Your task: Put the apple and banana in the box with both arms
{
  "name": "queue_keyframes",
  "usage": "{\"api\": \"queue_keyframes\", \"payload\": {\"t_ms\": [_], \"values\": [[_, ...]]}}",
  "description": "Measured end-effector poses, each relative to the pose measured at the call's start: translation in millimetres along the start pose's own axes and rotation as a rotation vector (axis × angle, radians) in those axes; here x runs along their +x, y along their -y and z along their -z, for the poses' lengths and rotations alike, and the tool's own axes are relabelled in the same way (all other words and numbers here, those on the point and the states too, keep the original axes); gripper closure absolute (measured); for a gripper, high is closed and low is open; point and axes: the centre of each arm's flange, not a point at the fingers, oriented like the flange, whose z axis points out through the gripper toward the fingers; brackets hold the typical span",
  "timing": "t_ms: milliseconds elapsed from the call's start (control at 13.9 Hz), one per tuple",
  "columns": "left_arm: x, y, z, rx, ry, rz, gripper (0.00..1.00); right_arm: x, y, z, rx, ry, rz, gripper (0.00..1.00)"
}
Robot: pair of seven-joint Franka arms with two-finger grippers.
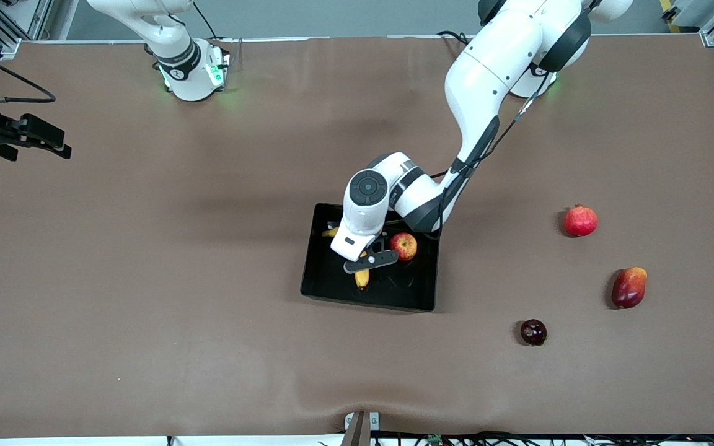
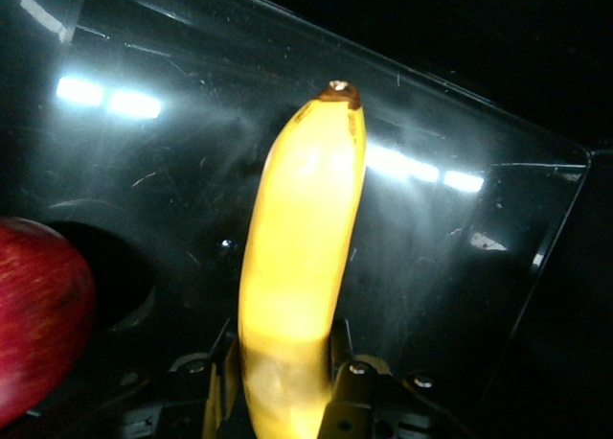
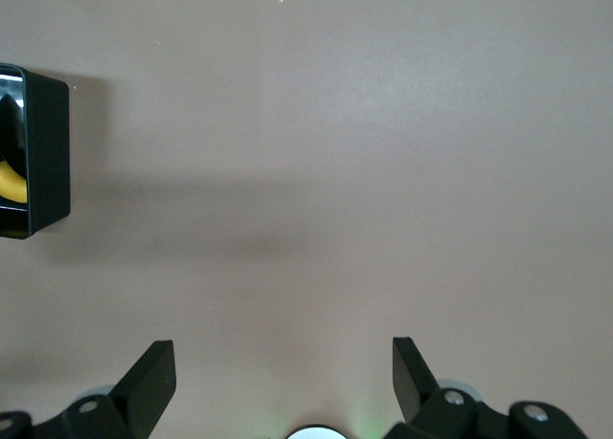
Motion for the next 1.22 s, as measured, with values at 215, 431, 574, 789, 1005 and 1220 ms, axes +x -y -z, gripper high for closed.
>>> {"api": "queue_keyframes", "payload": {"t_ms": [215,431,574,789,1005,1220], "values": [[1.8,-1.4,2.1,-0.014,-0.009,0.001,0.44,0.0,0.0,0.0,0.000,0.000,0.000,0.00],[5.3,-4.0,7.7,-0.028,-0.020,0.003,0.14,0.1,0.0,0.1,0.000,-0.001,0.000,0.00],[9.6,-5.7,16.0,-0.040,-0.029,0.007,0.00,0.1,0.0,0.1,0.000,-0.001,0.000,0.00],[31.0,-0.8,52.0,-0.034,-0.057,0.029,0.00,0.4,0.1,-0.4,0.000,0.000,0.000,0.00],[69.4,20.3,123.3,-0.026,-0.091,0.080,0.00,0.8,0.1,-0.9,0.000,0.001,0.000,0.00],[110.7,65.6,213.4,0.011,-0.116,0.089,0.00,1.0,0.1,-1.3,0.000,0.002,0.000,0.00]]}}
